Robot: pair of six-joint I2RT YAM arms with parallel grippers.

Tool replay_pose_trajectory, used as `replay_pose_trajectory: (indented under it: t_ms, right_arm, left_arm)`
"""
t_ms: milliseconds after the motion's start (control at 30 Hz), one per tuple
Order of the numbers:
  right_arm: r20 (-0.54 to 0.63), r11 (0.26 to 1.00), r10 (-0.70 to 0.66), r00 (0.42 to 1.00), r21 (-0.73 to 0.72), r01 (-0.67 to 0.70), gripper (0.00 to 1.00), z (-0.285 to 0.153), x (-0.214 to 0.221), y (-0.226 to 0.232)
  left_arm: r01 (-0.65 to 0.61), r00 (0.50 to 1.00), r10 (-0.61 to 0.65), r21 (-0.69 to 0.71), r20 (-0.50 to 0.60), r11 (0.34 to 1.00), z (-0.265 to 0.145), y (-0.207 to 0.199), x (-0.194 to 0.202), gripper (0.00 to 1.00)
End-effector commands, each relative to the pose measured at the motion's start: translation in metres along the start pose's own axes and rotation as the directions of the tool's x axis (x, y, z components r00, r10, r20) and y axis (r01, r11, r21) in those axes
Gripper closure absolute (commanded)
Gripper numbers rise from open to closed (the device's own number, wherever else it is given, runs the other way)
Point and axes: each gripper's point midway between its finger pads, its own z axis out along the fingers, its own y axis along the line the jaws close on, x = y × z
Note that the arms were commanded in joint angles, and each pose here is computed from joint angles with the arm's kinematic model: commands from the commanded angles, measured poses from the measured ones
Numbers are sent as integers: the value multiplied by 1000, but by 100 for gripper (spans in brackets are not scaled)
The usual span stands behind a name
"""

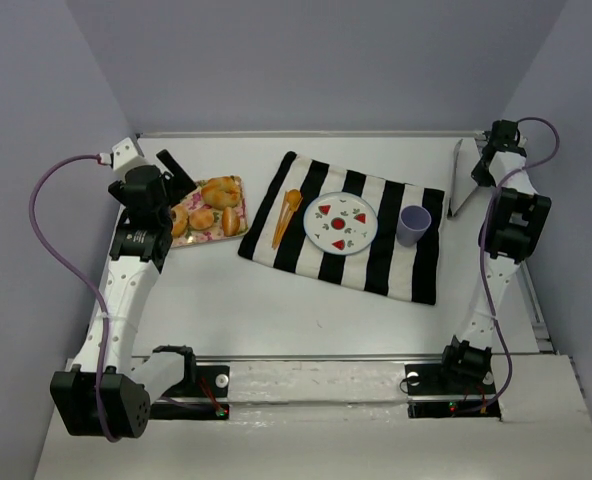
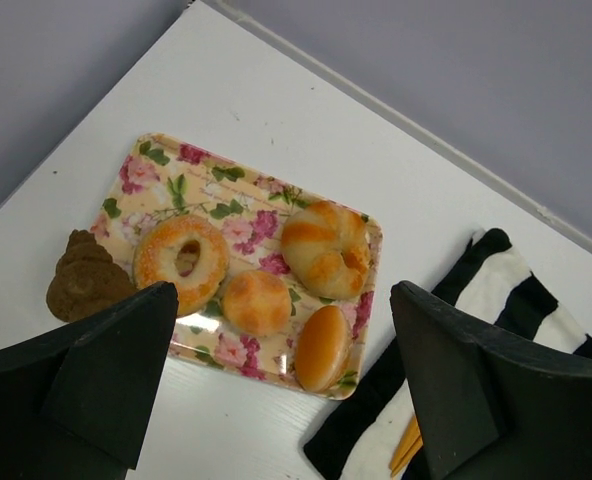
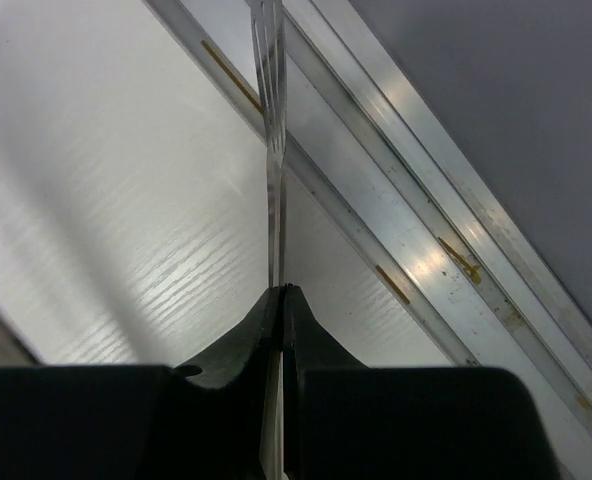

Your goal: Place the bread

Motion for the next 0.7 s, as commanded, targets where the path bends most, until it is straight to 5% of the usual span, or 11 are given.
replay_pose_trajectory:
  t_ms: [0, 367, 467, 600, 667]
  right_arm:
    - [80, 983, 54, 995, -180, -39, 93, -56, -41, 28]
    - [386, 943, 115, 915, -332, 22, 93, -217, -106, 34]
    - [393, 871, 127, 911, -483, 87, 93, -265, -92, 55]
    - [414, 716, 102, 904, -662, 223, 93, -337, -53, 107]
    - [371, 586, 111, 922, -774, 241, 93, -373, -25, 139]
  left_arm:
    - [-5, 998, -4, 142, 61, 990, -11, -26, -21, 1]
    - [-11, 998, -15, 447, 54, 894, -44, -76, -24, 1]
    - [-42, 999, 8, 671, 52, 741, -71, -113, -17, 1]
    - [-35, 999, 51, 940, 18, 340, -137, -164, 8, 1]
    - [-53, 998, 49, 966, 42, 251, -149, -181, 10, 1]
